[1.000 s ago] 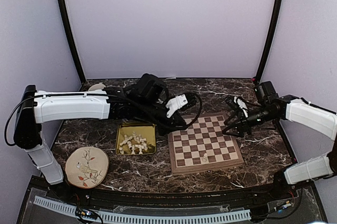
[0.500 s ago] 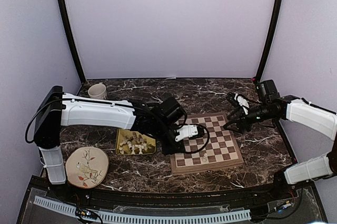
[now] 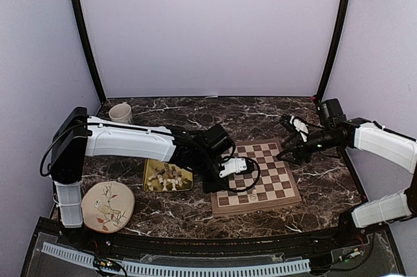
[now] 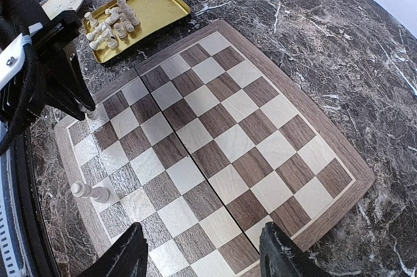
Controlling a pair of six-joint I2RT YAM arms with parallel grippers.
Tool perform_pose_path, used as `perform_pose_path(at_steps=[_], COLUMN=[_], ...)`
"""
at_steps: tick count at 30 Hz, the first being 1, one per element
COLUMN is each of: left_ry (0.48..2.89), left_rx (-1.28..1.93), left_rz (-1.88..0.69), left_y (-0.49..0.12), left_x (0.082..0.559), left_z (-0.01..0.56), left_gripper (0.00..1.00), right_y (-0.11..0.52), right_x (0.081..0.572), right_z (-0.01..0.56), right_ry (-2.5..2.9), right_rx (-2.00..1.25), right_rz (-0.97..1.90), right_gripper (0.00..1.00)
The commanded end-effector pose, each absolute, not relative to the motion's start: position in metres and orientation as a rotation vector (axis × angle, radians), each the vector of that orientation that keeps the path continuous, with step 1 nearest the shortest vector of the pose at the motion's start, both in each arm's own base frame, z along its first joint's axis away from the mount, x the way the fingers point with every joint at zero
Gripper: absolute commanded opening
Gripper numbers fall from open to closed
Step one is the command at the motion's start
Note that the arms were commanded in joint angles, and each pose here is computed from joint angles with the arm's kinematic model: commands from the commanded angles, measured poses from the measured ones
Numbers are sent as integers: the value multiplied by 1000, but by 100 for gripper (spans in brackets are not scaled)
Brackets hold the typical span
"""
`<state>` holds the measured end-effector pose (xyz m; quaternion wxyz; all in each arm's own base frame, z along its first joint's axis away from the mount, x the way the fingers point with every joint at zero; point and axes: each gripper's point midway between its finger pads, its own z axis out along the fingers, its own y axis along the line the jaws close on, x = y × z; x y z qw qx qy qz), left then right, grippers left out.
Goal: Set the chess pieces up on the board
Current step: Place the pawn on a2.
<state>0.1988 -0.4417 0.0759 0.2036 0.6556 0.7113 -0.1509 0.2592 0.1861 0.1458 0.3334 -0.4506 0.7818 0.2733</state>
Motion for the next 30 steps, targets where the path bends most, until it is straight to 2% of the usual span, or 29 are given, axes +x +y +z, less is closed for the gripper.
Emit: perform_pose_path(at_steps=[1, 14, 30], left_ry=[2004, 2052, 2085], left_rx=[1834, 1872, 1837], left_rz=[-390, -420, -391], left_y=[-441, -434, -432], left_x=[201, 190, 193], left_z=[73, 62, 55], left_gripper=[11, 12, 22], right_y=[185, 186, 187], right_x=[261, 259, 258], right_z=[145, 146, 145], right_ry=[2022, 2013, 2018], right_rx=[-1188, -1197, -1200], right_rz=[705, 715, 729], right_gripper=[59, 58, 58])
